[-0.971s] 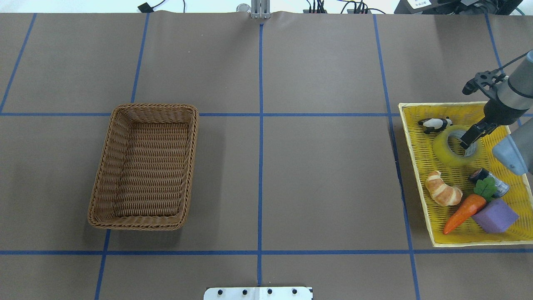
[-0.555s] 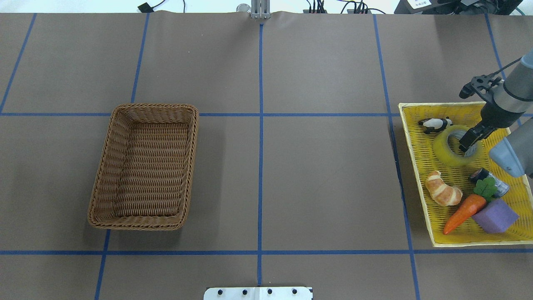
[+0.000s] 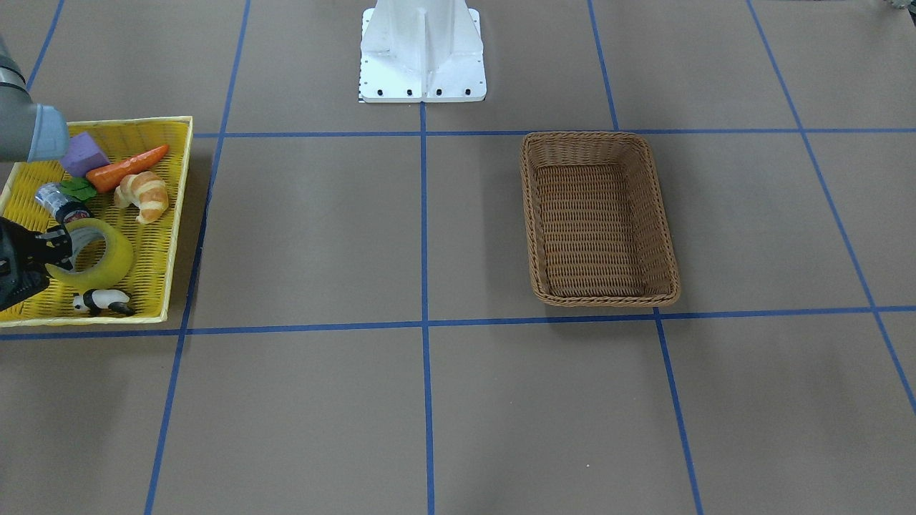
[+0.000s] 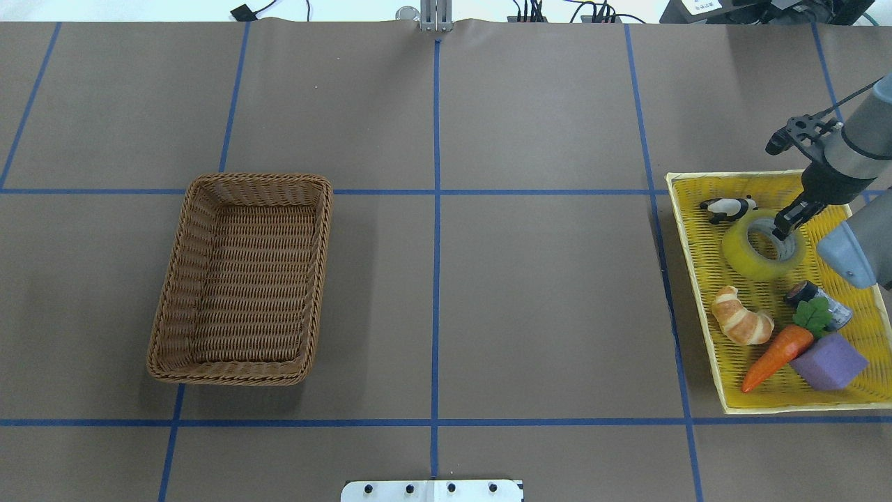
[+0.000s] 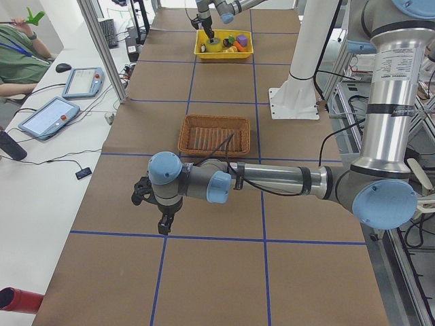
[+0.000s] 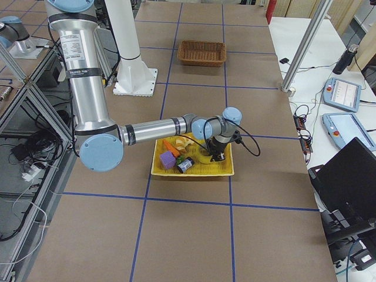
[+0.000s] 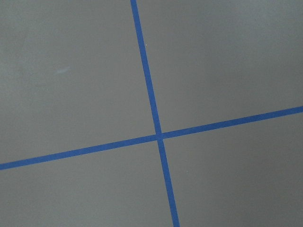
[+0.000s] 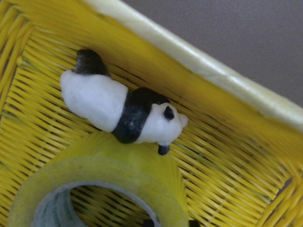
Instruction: Move tape to another basket
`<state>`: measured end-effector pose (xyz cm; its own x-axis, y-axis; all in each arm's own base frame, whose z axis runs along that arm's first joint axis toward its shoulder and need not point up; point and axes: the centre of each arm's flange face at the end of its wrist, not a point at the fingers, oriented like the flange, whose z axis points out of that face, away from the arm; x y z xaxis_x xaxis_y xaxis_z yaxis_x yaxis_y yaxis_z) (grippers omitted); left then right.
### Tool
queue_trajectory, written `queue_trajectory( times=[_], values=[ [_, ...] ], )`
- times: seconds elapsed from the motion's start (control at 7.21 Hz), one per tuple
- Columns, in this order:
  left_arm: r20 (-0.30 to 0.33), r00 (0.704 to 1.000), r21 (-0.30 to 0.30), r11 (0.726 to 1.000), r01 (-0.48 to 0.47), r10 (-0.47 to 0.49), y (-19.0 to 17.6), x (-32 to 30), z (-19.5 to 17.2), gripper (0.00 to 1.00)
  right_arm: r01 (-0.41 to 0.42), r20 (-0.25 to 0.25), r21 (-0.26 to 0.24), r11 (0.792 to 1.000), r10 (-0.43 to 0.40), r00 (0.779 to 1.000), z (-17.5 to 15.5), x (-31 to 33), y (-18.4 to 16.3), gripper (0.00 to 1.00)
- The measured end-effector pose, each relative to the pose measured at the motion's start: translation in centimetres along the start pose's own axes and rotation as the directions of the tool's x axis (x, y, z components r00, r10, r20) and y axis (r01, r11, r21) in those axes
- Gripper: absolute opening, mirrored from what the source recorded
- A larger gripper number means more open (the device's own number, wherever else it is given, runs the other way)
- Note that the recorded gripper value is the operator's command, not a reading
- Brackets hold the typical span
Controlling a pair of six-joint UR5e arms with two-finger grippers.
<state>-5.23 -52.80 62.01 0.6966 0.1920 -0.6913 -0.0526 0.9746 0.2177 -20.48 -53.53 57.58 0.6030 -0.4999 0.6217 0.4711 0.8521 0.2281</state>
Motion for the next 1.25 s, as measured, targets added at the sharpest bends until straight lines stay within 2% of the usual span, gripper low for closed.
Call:
queue_trajectory(
  times=[0.28,0.42,0.69,0.83,0.97,1.25],
  values=[
    [0.000,1.000,0.003,1.000,-0.003,0.003,-0.1,0.2,-0.2,0.98,-0.015,0.033,0.068,0.998,0.013,0.999,-3.7,0.1,-0.1,0.00],
    [0.000,1.000,0.011,1.000,-0.012,0.012,-0.5,0.6,-0.5,0.98,-0.021,0.077,0.103,0.994,0.013,0.997,-5.7,-0.3,-0.4,0.00],
    [0.001,0.997,0.049,0.996,-0.071,0.071,-1.9,2.1,-0.5,0.98,-0.051,0.155,0.199,0.979,0.020,0.988,-10.3,-3.5,-3.4,0.00],
    [-0.002,0.997,0.087,0.993,-0.078,0.079,-2.4,3.1,-0.2,0.98,-0.092,0.190,0.263,0.960,0.042,0.981,-12.0,-5.8,-5.0,0.00],
    [-0.022,0.999,0.134,0.991,-0.029,0.032,-3.1,4.6,0.6,0.98,-0.140,0.233,0.327,0.934,0.063,0.970,-12.5,-8.5,-6.1,0.00],
    [-0.119,0.989,0.223,0.969,0.109,-0.083,-3.8,8.5,2.7,0.98,-0.245,0.338,0.411,0.878,0.102,0.935,-12.3,-14.0,-7.2,0.00]
  ],
)
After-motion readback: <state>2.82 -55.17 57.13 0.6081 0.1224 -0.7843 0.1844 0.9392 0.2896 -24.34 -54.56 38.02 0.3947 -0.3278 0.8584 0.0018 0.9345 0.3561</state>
